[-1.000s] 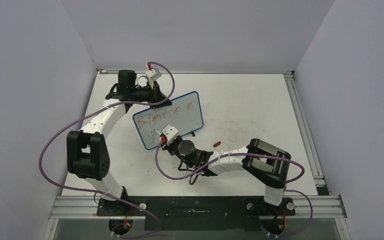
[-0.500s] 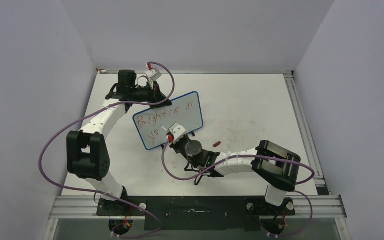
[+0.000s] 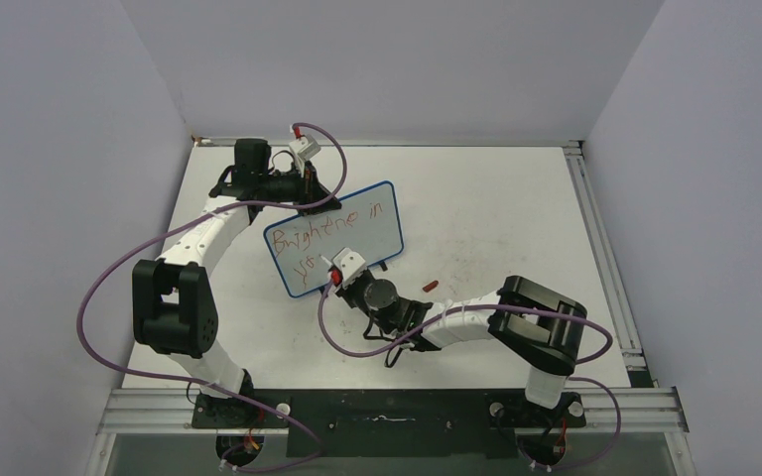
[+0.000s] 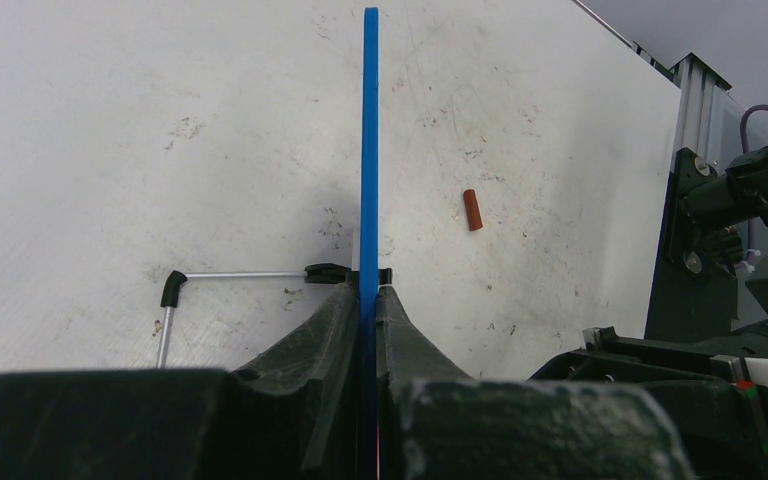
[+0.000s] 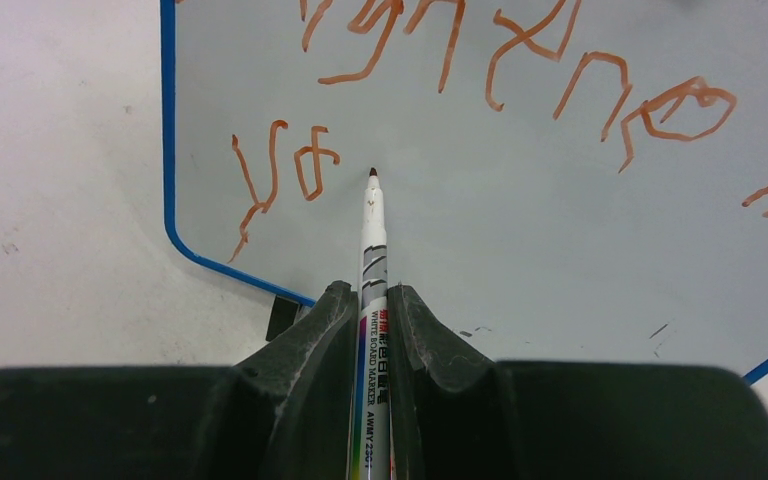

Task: Write a sentence on the whiteboard

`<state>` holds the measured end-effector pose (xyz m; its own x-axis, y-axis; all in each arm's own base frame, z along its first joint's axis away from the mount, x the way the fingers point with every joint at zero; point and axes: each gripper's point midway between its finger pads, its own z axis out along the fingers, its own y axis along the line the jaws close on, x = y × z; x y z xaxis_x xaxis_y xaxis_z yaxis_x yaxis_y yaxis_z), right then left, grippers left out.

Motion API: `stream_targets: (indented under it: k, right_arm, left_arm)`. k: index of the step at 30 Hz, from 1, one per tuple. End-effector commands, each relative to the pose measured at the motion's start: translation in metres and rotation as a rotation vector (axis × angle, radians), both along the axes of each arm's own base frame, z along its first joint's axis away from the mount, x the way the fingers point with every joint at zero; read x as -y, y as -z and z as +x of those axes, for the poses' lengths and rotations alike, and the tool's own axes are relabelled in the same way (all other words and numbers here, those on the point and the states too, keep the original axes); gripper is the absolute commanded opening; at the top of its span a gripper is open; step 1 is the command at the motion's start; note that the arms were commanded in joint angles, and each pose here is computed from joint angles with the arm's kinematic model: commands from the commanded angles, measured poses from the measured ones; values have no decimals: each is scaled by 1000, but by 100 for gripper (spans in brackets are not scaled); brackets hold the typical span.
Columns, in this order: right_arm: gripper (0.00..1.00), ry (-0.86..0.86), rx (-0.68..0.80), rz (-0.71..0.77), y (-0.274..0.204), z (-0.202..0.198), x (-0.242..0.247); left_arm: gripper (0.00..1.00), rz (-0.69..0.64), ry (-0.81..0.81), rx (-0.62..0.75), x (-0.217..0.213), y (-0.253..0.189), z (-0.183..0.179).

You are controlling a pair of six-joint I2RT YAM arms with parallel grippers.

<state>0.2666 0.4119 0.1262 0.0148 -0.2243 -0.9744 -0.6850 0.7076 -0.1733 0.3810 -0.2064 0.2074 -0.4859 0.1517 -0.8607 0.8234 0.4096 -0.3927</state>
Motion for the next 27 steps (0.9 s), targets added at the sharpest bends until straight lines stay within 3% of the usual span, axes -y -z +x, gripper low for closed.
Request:
stream_targets:
  k: [1,27]
  right_arm:
    - [5,-8,6,57,-12,5,-8]
    - [5,49,-58,-6,24,3,13]
  left_arm:
    - [0,34,15,-188,1,32,-31]
    - [0,32,17,-187,1,32,-31]
